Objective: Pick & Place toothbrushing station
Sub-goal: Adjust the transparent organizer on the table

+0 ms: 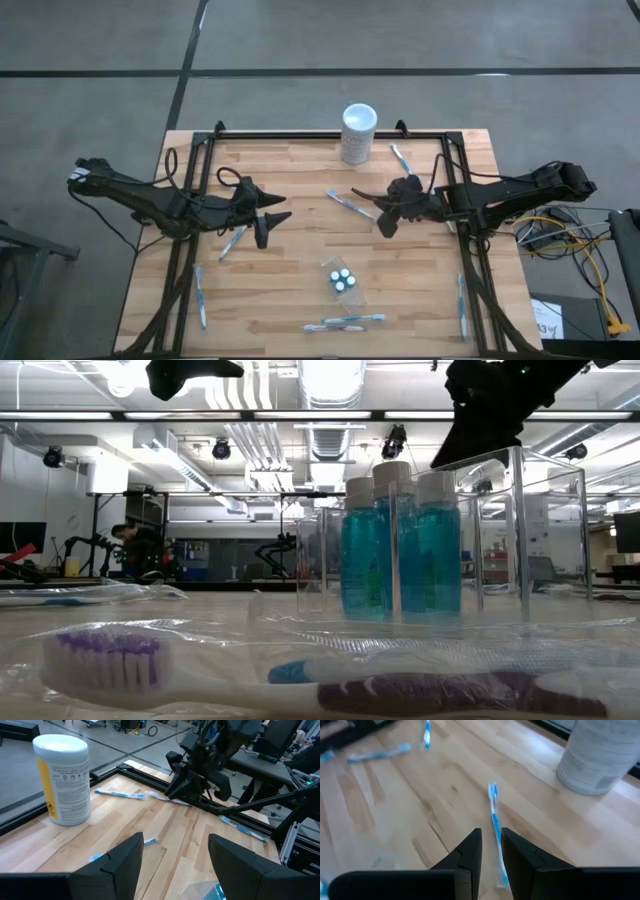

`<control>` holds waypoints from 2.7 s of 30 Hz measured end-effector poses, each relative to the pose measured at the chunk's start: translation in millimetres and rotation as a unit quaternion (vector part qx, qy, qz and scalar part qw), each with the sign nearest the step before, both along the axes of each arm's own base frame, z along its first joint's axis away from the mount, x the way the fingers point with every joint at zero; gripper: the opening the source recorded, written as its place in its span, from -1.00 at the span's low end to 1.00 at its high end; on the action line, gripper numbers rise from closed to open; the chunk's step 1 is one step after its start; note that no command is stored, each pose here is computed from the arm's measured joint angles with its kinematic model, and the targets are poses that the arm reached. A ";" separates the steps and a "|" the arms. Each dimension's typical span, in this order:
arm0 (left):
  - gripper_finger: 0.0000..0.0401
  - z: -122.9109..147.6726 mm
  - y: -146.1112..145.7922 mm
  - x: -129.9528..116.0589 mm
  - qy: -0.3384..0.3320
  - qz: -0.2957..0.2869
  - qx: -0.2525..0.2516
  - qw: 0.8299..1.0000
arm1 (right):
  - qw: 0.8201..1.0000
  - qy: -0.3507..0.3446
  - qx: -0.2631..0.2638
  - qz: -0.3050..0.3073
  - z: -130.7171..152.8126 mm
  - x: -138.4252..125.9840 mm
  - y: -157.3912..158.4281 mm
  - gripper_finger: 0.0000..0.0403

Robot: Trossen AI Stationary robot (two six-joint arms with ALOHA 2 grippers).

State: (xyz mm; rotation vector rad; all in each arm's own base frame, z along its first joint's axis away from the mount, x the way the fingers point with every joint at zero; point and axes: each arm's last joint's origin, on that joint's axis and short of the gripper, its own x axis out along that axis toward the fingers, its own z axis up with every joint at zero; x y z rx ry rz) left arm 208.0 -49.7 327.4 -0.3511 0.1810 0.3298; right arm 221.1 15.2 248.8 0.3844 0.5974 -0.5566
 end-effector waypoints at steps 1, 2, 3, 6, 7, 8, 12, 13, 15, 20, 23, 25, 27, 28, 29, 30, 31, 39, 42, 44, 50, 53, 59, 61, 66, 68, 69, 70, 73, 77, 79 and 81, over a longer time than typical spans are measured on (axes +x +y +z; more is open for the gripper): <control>0.14 0.0 0.0 0.0 0.000 0.000 0.000 1.000 | 1.000 0.013 0.005 0.004 1.1 -1.1 -0.8 -0.66; 0.14 0.0 0.0 0.0 0.000 0.000 0.000 1.000 | 1.000 0.025 0.017 0.005 3.1 -1.9 -2.0 -0.66; 0.14 0.0 0.0 0.0 0.000 0.000 0.000 1.000 | 0.999 0.042 0.035 0.003 5.1 -3.7 -3.5 -0.66; 0.14 -0.1 0.0 0.0 0.001 0.000 0.000 1.000 | 0.991 0.106 0.076 -0.025 8.7 -11.0 -9.4 -0.66; 0.14 -0.2 0.0 0.0 0.001 0.000 0.000 1.000 | 0.988 0.124 0.083 -0.042 10.5 -13.5 -11.5 -0.66; 0.14 -0.2 0.0 0.0 0.001 0.000 0.000 1.000 | 0.985 0.134 0.089 -0.056 13.7 -14.5 -13.7 -0.66; 0.14 -0.2 0.0 -0.1 0.001 0.000 0.000 1.000 | 0.973 0.145 0.152 -0.094 23.7 -11.2 -18.0 -0.66; 0.14 -0.3 -0.1 0.0 0.001 0.000 0.000 1.000 | 0.971 0.137 0.179 -0.085 25.9 -6.4 -16.4 -0.66; 0.14 -0.3 0.0 -0.1 0.001 0.000 0.000 1.000 | 0.967 0.123 0.217 -0.053 27.2 5.9 -10.3 -0.66; 0.14 -0.3 -0.1 0.0 0.002 0.000 0.001 1.000 | 0.973 0.092 0.207 0.034 22.6 47.5 10.3 -0.66; 0.14 -0.3 -0.1 0.0 0.002 0.000 0.001 1.000 | 0.973 0.118 0.195 0.047 11.0 72.6 16.2 -0.66; 0.14 -0.3 -0.1 0.0 0.002 0.000 0.001 1.000 | 0.970 0.145 0.187 0.060 -1.0 89.6 20.0 -0.66; 0.14 -0.3 -0.1 0.0 0.002 0.000 0.000 1.000 | 0.966 0.169 0.178 0.086 -11.3 106.0 25.2 -0.66; 0.14 -0.3 -0.1 0.0 0.002 0.000 0.001 1.000 | 0.963 0.179 0.175 0.098 -16.0 113.4 28.5 -0.66; 0.14 -0.3 -0.1 0.0 0.002 0.000 0.001 1.000 | 0.960 0.191 0.171 0.110 -19.9 119.8 32.3 -0.66; 0.14 -0.3 0.0 0.0 0.002 0.000 0.000 1.000 | 0.957 0.203 0.165 0.123 -24.0 125.4 36.6 -0.66; 0.14 -0.3 0.0 0.0 0.002 0.000 0.000 1.000 | 0.955 0.210 0.160 0.134 -27.0 130.6 41.4 -0.66; 0.14 -0.3 -0.1 0.0 0.002 0.000 0.001 1.000 | 0.955 0.230 0.142 0.123 -31.0 140.8 55.8 -0.66; 0.14 -0.3 -0.1 0.0 0.002 0.000 0.001 1.000 | 0.962 0.210 0.132 0.117 -20.8 138.2 54.1 -0.66; 0.14 -0.3 -0.1 0.0 0.002 0.000 0.001 1.000 | 0.969 0.184 0.118 0.111 -11.8 137.7 53.5 -0.66; 0.14 -0.3 0.0 0.0 0.002 0.000 0.000 1.000 | 0.976 0.147 0.111 0.112 3.8 134.2 54.3 -0.66; 0.14 -0.3 -0.1 0.0 0.002 0.000 0.000 1.000 | 0.976 0.149 0.107 0.118 3.7 133.1 58.8 -0.66; 0.14 -0.3 -0.1 0.0 0.002 0.000 0.000 1.000 | 0.974 0.154 0.101 0.135 3.2 130.0 70.6 -0.61; 0.14 -0.3 -0.1 0.0 0.002 0.000 0.000 1.000 | 0.974 0.153 0.100 0.134 3.2 129.8 71.3 -0.54; 0.14 -0.3 -0.1 0.0 0.002 0.000 0.001 1.000 | 0.974 0.151 0.096 0.140 5.5 127.9 73.6 -0.34; 0.14 -0.3 -0.1 0.0 0.002 0.000 0.000 1.000 | 0.973 0.149 0.095 0.149 8.3 125.9 76.6 -0.27; 0.14 -0.3 -0.1 0.0 0.002 0.000 0.000 1.000 | 0.972 0.149 0.094 0.153 8.6 125.2 78.1 -0.25; 0.14 -0.3 -0.1 0.0 0.002 0.000 0.000 1.000 | 0.971 0.151 0.093 0.158 8.5 124.6 80.0 -0.23; 0.14 -0.3 -0.1 0.0 0.002 0.000 0.000 1.000 | 0.966 0.165 0.084 0.180 5.9 121.7 84.5 -0.20; 0.14 -0.3 -0.1 0.0 0.002 0.000 0.000 1.000 | 0.955 0.197 0.068 0.211 3.7 115.6 89.6 -0.21; 0.14 -0.3 -0.1 0.0 0.002 0.000 0.000 1.000 | 0.955 0.197 0.073 0.210 4.4 113.7 92.3 -0.23; 0.14 -0.3 -0.1 0.0 0.002 0.000 0.001 1.000 | 0.958 0.188 0.089 0.196 7.3 111.1 95.9 -0.26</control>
